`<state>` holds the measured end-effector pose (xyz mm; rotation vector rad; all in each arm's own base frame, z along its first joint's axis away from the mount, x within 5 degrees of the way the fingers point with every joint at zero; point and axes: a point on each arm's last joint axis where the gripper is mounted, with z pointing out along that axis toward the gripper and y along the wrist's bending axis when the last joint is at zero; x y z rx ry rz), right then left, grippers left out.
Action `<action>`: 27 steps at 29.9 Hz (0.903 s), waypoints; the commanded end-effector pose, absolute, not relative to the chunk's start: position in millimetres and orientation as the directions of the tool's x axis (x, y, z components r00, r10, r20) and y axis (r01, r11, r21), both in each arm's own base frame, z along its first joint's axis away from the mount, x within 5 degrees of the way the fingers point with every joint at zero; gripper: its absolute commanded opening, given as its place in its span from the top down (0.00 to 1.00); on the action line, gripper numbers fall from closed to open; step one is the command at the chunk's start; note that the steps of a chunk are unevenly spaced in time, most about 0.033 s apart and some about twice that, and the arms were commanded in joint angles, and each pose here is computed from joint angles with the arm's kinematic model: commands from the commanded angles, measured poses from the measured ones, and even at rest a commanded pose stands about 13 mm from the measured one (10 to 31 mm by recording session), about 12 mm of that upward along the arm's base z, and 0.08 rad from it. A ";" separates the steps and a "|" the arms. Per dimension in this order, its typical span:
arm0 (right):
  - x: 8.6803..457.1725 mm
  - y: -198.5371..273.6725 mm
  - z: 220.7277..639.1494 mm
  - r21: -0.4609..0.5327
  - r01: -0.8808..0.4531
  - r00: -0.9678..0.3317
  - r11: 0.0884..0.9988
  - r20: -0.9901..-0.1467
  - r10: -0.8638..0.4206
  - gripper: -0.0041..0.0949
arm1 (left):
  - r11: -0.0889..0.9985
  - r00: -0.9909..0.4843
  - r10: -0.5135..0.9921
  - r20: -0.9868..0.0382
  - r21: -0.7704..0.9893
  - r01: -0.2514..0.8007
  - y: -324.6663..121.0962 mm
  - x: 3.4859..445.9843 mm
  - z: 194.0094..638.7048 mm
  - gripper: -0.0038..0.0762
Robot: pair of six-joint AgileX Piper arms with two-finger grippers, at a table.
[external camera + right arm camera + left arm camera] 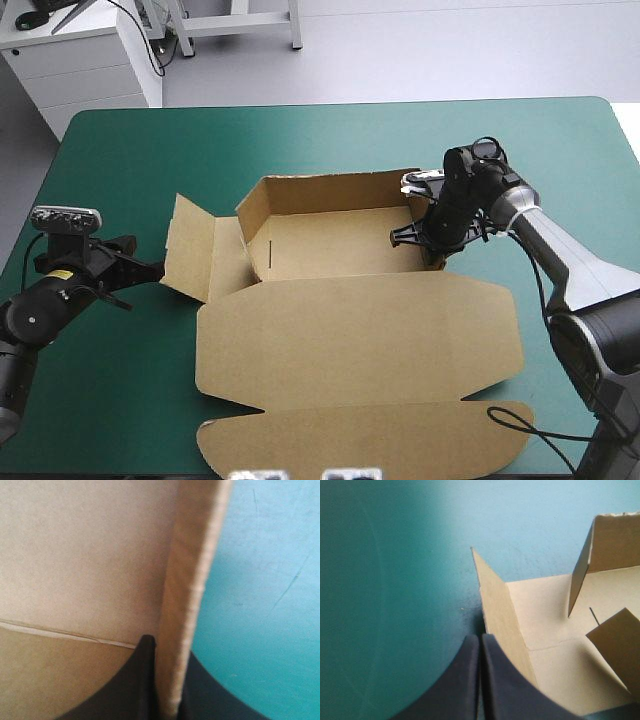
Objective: Fold the box
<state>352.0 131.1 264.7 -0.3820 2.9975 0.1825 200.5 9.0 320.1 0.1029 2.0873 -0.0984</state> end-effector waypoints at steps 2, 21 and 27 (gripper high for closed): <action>346.2 129.1 288.0 0.104 -0.288 -0.947 0.952 -0.181 -0.266 0.97 | 0.993 -0.434 -0.035 -0.900 -0.082 0.091 8.2 202.2 334.4 0.96; 296.2 61.4 401.5 0.099 -0.353 -0.814 0.930 -0.522 -0.254 0.97 | 0.980 -0.451 -0.188 -0.873 -0.195 -0.032 26.2 231.2 336.5 0.96; 270.5 20.9 432.0 0.067 -0.248 -0.777 0.966 -0.610 -0.157 0.97 | 0.977 -0.412 -0.213 -0.886 -0.200 -0.077 39.8 236.6 350.2 0.96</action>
